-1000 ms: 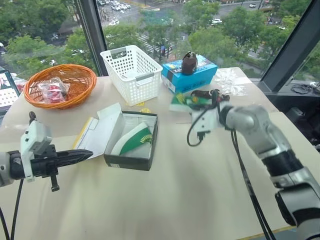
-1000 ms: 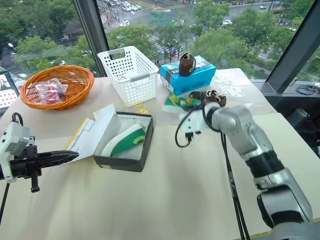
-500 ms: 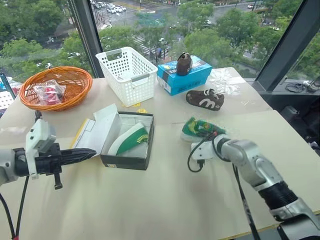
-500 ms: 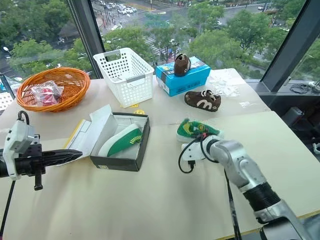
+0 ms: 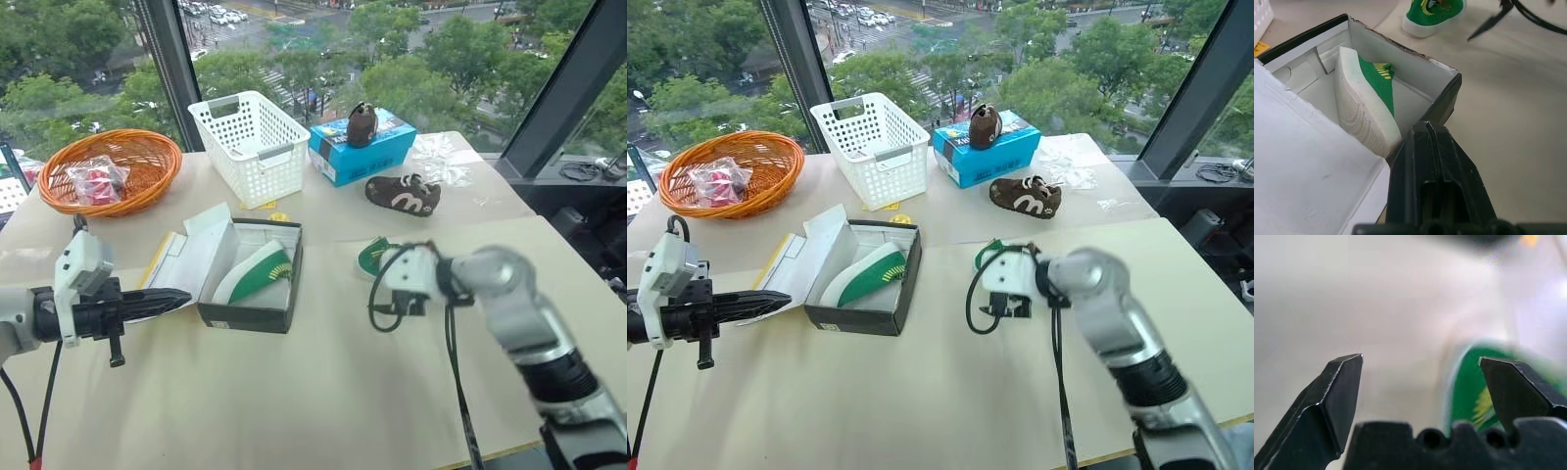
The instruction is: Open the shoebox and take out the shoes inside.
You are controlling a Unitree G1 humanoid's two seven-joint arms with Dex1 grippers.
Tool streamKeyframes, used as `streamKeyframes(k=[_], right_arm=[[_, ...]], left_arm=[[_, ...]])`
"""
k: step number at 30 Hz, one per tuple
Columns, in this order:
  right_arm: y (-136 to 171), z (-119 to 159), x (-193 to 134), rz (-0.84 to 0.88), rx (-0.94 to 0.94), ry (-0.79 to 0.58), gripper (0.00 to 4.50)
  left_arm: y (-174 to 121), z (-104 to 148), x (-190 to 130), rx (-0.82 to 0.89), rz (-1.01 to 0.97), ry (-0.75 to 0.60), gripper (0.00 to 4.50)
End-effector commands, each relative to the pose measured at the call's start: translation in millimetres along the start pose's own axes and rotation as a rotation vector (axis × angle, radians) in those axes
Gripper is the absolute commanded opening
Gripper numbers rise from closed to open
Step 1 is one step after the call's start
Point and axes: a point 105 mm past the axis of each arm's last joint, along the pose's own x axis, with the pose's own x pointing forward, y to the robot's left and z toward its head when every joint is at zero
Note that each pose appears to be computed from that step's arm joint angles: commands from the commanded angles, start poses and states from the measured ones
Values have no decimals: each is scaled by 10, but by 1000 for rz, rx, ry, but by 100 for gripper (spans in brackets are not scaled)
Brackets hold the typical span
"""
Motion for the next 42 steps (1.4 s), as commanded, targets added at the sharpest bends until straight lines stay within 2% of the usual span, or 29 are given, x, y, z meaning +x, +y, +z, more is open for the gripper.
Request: streamKeyframes(k=[1,4,8,13,21,27,33,38,42], right_arm=[[-348,456,-146,-51,-91,-172,449],[-625,892,-21,-69,-218,-299,449],[-571,1215,357,35,-342,-392,449],[-484,1197,806,153,-482,-356,449],[-407,1256,1201,219,-611,-335,449],[-274,1262,1480,252,-625,-294,449],[-76,1109,1665,323,-586,-234,449],[-100,1128,1653,313,-572,-249,316],[-132,1151,1640,297,-565,-259,175]], left_arm=[[15,94,-20,52,15,-12,0],[11,93,-14,53,18,-15,0],[1,97,-9,52,22,-20,0],[-17,93,-29,49,39,-23,0],[-82,67,-83,37,76,-21,0],[-111,64,-103,35,91,-19,0],[-133,80,-101,34,93,-19,0],[-131,89,-109,34,96,-18,0],[-123,95,-101,35,93,-18,0]])
